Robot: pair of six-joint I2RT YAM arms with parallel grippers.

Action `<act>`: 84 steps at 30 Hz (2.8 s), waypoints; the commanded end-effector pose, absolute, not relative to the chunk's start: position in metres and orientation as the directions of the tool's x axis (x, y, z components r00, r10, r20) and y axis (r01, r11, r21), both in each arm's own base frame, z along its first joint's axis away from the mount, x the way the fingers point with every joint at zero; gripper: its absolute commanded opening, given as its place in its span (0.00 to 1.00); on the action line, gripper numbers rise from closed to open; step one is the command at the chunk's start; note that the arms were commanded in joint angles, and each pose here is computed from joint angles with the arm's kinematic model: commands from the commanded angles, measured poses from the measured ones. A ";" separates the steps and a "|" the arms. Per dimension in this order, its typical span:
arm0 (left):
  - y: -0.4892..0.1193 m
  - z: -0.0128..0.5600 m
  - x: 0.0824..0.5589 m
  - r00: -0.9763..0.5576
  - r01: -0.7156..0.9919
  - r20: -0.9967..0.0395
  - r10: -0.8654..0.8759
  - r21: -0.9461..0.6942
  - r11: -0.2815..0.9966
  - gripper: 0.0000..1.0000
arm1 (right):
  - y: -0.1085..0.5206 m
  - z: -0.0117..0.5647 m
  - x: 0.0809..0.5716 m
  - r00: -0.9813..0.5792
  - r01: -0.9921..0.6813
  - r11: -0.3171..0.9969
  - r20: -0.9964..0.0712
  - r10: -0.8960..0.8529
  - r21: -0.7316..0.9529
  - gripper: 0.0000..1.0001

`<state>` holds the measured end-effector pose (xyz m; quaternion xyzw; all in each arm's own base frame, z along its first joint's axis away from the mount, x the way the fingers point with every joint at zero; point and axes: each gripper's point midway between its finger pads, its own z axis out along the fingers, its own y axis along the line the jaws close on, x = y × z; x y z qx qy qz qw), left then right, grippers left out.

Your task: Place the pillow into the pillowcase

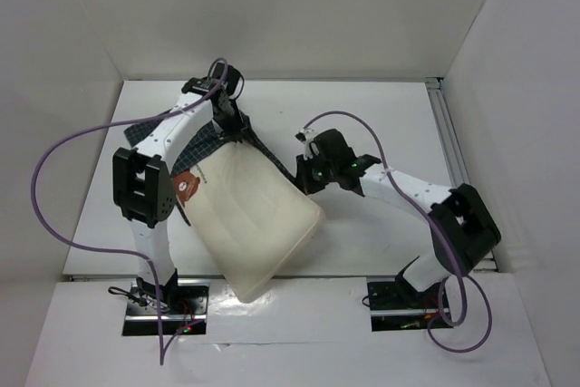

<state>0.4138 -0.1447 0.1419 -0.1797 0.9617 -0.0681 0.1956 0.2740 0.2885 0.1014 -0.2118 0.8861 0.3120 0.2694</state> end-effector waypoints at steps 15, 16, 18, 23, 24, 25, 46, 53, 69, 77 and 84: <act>-0.290 0.159 0.452 -0.908 0.102 -0.405 -0.110 -0.467 0.878 0.69 | 0.165 0.113 0.312 -0.815 -0.124 0.966 -0.579 0.031 0.226 0.64; -0.293 0.163 0.442 -0.919 0.122 -0.384 -0.087 -0.490 0.863 0.72 | 0.161 0.124 0.321 -0.796 -0.117 0.970 -0.605 0.036 0.212 0.75; -0.308 0.194 0.416 -0.928 0.203 -0.371 -0.029 -0.570 0.796 0.73 | 0.161 0.135 0.326 -0.783 -0.126 0.971 -0.622 0.028 0.202 0.89; -0.265 0.249 0.390 -0.894 0.226 -0.443 -0.069 -0.578 0.784 0.62 | 0.191 0.190 0.345 -0.699 -0.220 0.956 -0.715 -0.015 0.195 0.95; -0.230 0.251 0.400 -0.880 0.149 -0.451 -0.151 -0.563 0.813 0.58 | 0.215 0.188 0.340 -0.696 -0.281 0.943 -0.714 -0.071 0.180 0.96; -0.205 0.273 0.395 -0.844 0.115 -0.488 -0.221 -0.568 0.815 0.55 | 0.231 0.190 0.339 -0.685 -0.320 0.933 -0.721 -0.105 0.167 0.98; -0.021 0.072 0.321 -0.735 -0.461 -0.146 -0.662 -0.608 0.646 0.79 | 0.480 0.071 0.348 -0.604 -0.593 0.804 -0.635 -0.482 -0.047 0.21; -0.047 0.055 0.317 -0.788 -0.387 -0.184 -0.588 -0.596 0.704 0.79 | 0.451 0.149 0.355 -0.644 -0.632 0.720 -0.711 -0.281 0.288 0.00; -0.122 0.067 0.340 -0.826 -0.133 -0.319 -0.466 -0.692 0.709 0.65 | 0.426 0.178 0.353 -0.676 -0.656 0.641 -0.689 -0.262 0.399 0.00; -0.130 0.070 0.321 -0.821 -0.153 -0.308 -0.480 -0.693 0.705 0.50 | 0.422 0.180 0.358 -0.677 -0.647 0.653 -0.691 -0.254 0.394 0.00; -0.114 0.073 0.311 -0.749 -0.231 -0.342 -0.568 -0.668 0.707 0.89 | 0.417 0.179 0.360 -0.684 -0.638 0.661 -0.685 -0.252 0.394 0.00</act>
